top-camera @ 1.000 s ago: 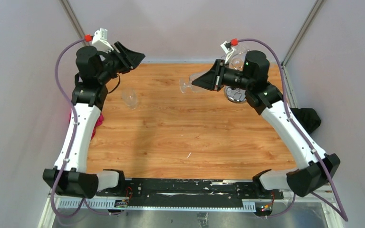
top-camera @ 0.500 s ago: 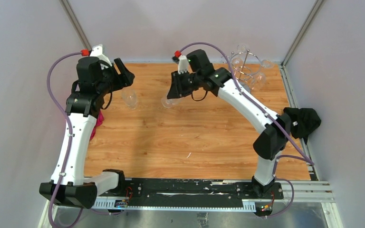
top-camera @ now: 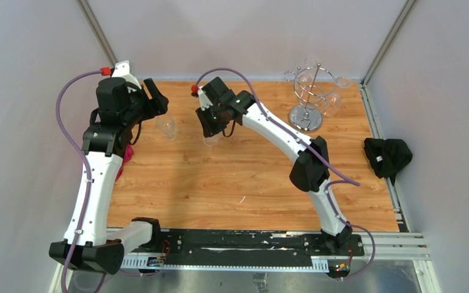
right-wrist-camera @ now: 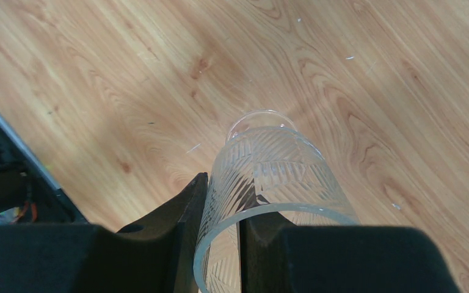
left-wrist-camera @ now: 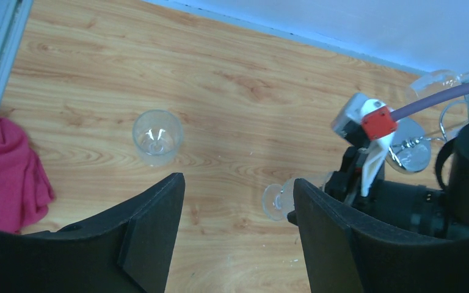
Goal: Take the wine glass off the wine glass rack
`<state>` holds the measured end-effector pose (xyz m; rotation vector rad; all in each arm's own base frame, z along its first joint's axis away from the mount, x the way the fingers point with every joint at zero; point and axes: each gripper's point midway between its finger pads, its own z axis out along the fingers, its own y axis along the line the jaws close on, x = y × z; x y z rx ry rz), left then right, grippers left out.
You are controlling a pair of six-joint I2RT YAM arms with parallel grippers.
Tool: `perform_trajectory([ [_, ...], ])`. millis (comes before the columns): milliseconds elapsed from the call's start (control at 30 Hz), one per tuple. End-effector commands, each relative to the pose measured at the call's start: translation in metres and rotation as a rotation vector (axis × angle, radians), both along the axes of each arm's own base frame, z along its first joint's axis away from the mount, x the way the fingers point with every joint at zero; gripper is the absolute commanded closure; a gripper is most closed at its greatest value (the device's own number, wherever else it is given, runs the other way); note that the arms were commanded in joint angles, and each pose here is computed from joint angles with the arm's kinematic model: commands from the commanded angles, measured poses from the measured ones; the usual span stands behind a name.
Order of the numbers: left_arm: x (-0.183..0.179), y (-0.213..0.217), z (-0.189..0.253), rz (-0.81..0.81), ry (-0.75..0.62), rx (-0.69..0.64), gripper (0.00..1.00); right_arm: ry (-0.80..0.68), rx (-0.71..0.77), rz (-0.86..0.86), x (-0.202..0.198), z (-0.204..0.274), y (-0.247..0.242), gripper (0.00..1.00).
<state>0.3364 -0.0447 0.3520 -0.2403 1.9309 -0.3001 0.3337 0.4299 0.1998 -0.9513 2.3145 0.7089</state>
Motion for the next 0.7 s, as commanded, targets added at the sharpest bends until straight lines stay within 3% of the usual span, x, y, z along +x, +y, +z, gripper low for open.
perform_trajectory([
  [0,-0.005,0.014,0.0,0.048,-0.018,0.051,0.29,-0.116,-0.12,0.052,-0.009,-0.007,0.011,1.0],
  [200,-0.003,0.013,-0.003,0.044,-0.014,0.053,0.28,-0.186,-0.208,0.088,-0.018,-0.026,0.025,1.0],
  [433,-0.004,0.012,-0.005,0.041,-0.028,0.045,0.27,-0.247,-0.329,0.052,0.003,-0.051,0.013,1.0],
  [667,-0.002,0.012,-0.01,0.044,-0.019,0.047,0.27,-0.222,-0.3,0.076,0.002,-0.067,0.025,1.0],
])
